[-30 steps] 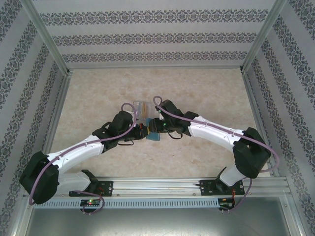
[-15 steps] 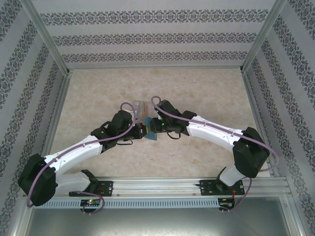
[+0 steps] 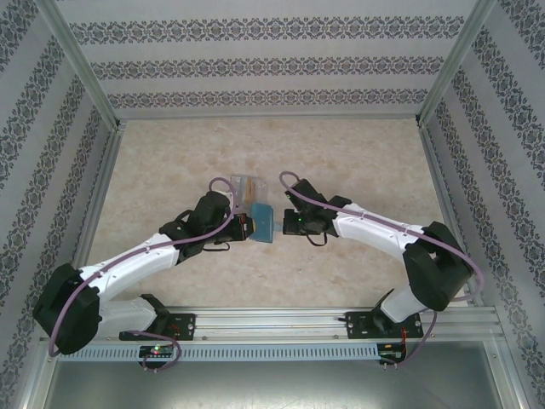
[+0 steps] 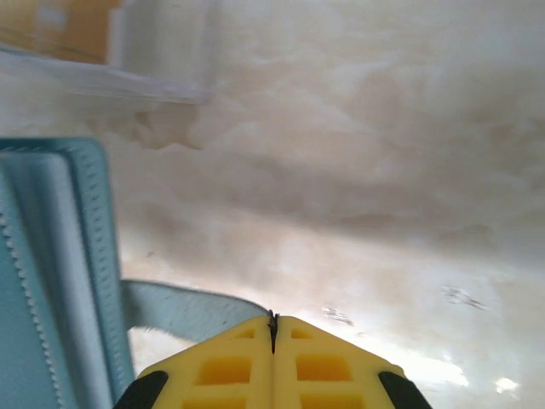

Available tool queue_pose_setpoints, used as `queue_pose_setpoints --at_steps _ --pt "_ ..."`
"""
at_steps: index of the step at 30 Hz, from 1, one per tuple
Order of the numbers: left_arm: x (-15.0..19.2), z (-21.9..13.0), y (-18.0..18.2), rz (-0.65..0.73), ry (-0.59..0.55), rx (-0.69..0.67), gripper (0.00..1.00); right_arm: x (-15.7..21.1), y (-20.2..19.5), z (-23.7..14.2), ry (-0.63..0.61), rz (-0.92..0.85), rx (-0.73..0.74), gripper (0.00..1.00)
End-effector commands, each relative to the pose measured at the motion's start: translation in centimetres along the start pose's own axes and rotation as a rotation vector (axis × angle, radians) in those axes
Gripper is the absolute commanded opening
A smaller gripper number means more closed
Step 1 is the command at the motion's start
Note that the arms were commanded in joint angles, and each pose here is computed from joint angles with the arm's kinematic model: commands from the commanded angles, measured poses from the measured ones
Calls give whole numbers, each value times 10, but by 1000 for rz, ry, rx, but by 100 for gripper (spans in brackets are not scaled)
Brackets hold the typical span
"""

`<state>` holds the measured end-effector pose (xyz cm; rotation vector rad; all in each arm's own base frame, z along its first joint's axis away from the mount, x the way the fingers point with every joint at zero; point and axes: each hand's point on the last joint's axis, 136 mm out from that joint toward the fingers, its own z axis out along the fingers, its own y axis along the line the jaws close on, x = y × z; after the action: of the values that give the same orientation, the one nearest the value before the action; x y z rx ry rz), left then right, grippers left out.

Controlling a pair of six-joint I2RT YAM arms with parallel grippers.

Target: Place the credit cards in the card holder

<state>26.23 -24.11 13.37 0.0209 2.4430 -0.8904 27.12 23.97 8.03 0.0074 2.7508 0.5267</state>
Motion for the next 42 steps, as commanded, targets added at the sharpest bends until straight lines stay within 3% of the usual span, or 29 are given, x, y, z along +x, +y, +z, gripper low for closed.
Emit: queue_pose_setpoints --at_steps 1,9,10,14,17,21,28,32,34,38,40,42 --pt "2 11 2 -6 0 4 0 0 -15 -14 -13 14 -13 0" --pt "45 59 22 -72 118 12 0 14 -50 -10 1 56 -16 0" --pt "48 62 25 -74 129 6 5 17 -54 -7 10 60 -8 0" --pt "55 62 33 -31 179 -44 39 23 -60 -7 36 73 -13 0" --pt "51 51 33 7 172 -73 48 22 -47 -22 35 87 -80 0" --pt "45 34 39 28 132 -115 48 15 0 -49 66 107 -320 0" --pt "45 32 36 -8 110 -68 49 11 25 -53 84 93 -371 0" --pt "44 28 36 -17 108 -66 49 7 60 -67 78 55 -530 0" --pt "40 23 39 -26 73 -69 44 5 81 -76 81 29 -616 0" --pt "32 10 48 -52 19 -80 45 4 93 -76 72 -25 -588 0" --pt "29 4 50 -61 1 -81 54 3 96 -75 75 -39 -594 0" --pt "29 2 53 -72 -2 -77 56 3 95 -71 78 -49 -583 0"
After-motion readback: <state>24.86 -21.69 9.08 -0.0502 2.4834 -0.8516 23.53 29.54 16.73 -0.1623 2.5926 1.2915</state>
